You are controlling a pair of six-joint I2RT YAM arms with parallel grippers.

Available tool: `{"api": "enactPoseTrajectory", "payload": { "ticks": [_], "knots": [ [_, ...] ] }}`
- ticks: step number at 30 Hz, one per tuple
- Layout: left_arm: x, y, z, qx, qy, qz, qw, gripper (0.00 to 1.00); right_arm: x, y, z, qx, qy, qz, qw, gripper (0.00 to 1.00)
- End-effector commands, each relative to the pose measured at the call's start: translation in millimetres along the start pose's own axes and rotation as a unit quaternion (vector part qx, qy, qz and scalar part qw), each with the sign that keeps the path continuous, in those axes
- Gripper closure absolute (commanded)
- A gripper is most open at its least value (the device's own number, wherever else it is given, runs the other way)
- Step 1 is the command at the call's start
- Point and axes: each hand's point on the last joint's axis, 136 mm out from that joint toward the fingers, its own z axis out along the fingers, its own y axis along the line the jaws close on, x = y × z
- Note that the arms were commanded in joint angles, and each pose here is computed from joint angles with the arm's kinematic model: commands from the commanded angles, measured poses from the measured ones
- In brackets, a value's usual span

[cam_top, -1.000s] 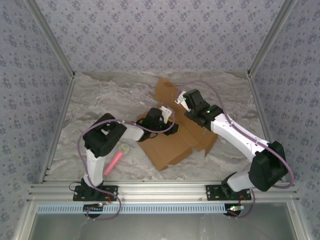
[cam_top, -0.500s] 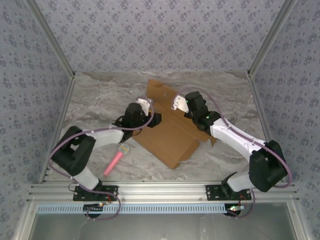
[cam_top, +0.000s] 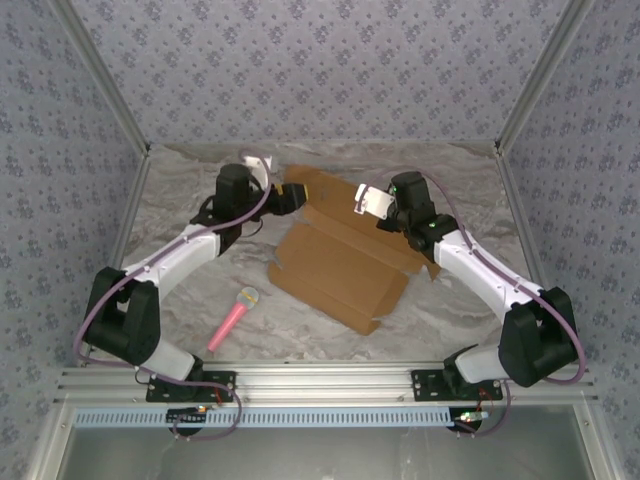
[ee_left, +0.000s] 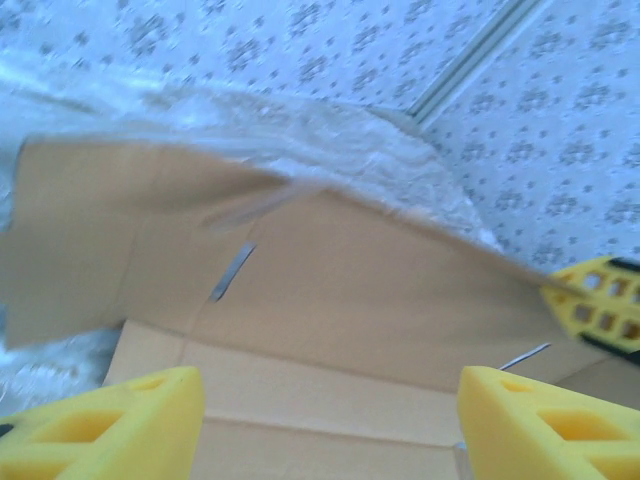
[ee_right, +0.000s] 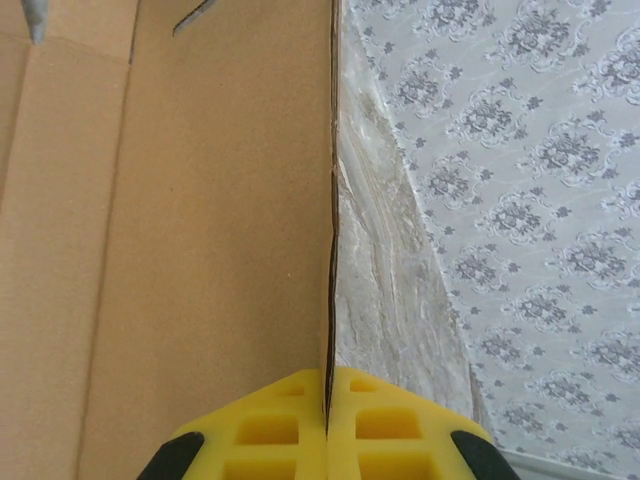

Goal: Fold the paper box

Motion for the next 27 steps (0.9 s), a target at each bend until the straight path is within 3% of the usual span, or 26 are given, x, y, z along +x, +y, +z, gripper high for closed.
{"api": "enactPoseTrajectory", "payload": {
  "ticks": [1, 6, 17, 27],
  "knots": [
    [-5, -7, 8, 0.007, 0.033, 0.007, 0.999, 0.32, -14, -6, -12, -0.005, -0.024, -0.008, 1.0, 1.0],
    [-17, -5, 27, 0.0, 0.052, 0.02, 0.998, 0.31, -15, -4, -11, -0.007, -0.02, -0.012, 1.0, 1.0],
    [-9, 2, 63, 0.012, 0.095, 0.021, 0.995, 0.33, -13, -1, -12, -0.009, -0.011, -0.011, 1.0, 1.0],
    [3, -20, 78, 0.078, 0.096, -0.015, 0.992, 0.38, -13, 1, -9, -0.01, -0.012, 0.001, 1.0, 1.0]
  ]
}}
